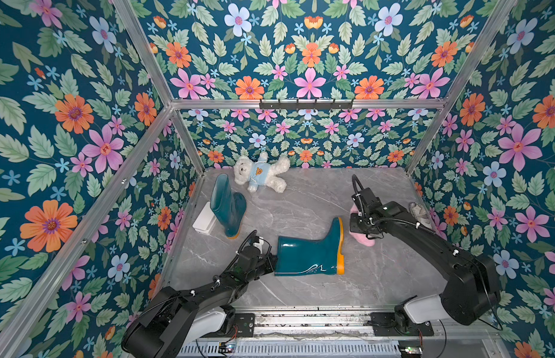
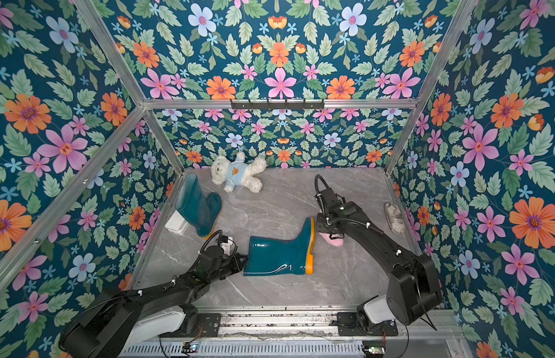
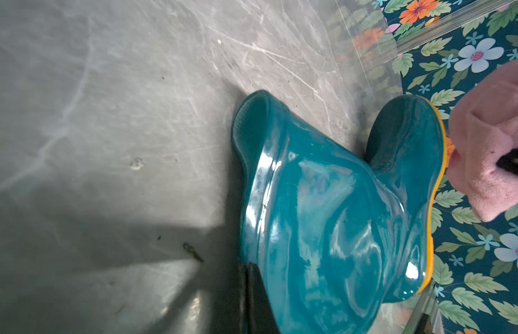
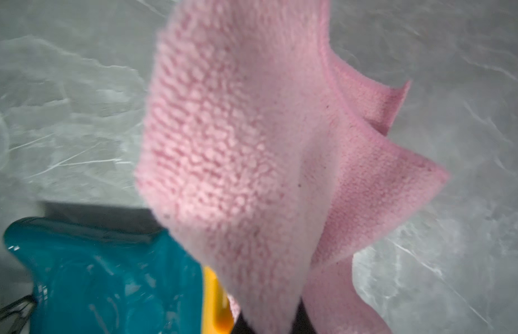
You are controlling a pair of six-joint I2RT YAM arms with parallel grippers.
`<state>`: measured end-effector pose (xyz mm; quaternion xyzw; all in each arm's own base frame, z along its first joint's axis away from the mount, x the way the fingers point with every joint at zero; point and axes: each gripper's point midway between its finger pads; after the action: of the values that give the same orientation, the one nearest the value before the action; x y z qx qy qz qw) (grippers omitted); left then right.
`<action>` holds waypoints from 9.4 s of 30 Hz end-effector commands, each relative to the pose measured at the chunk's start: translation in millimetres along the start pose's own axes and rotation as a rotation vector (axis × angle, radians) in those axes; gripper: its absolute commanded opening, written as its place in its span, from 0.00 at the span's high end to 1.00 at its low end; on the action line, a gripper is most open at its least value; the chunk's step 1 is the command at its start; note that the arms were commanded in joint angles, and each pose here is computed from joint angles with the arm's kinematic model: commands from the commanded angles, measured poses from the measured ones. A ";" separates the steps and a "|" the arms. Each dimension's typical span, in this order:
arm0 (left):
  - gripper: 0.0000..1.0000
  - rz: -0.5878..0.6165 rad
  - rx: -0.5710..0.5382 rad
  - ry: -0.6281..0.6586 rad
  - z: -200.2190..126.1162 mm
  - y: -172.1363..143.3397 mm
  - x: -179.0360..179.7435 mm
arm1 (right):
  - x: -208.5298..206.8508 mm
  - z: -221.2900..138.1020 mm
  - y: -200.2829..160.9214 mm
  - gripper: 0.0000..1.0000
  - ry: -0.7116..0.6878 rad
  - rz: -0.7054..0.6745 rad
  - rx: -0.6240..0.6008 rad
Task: Wipe the rubber boots with a cloth
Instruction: Pick up the cleaning item at the center of the board, then wipe the dirt off the rubber boot, then adjust the rubber boot at the center of the board.
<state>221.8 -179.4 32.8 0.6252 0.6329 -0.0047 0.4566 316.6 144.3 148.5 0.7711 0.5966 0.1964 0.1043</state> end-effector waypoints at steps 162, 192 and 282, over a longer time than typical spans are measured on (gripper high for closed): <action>1.00 0.014 -0.041 0.028 -2.4 7.8 4.1 | 131.4 33.0 -213.7 1.00 0.099 -0.314 0.350; 1.00 0.058 0.002 0.065 -1.6 2.9 9.1 | 72.3 14.6 -165.5 1.00 0.018 -0.438 0.218; 1.00 0.185 -0.072 0.031 -62.3 100.1 -77.2 | -48.0 -86.2 -46.4 1.00 0.199 0.104 -0.088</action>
<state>258.3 -191.4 168.2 0.6447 0.5771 0.0596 0.4977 236.3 116.2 200.6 0.7720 0.5465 0.3176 0.0671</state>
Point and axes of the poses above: each gripper's point midway between its finger pads, its own z axis out along the fingers, its own x axis along the line the jaws close on, y = z × x, and after that the axes turned 9 degrees about z, right-handed
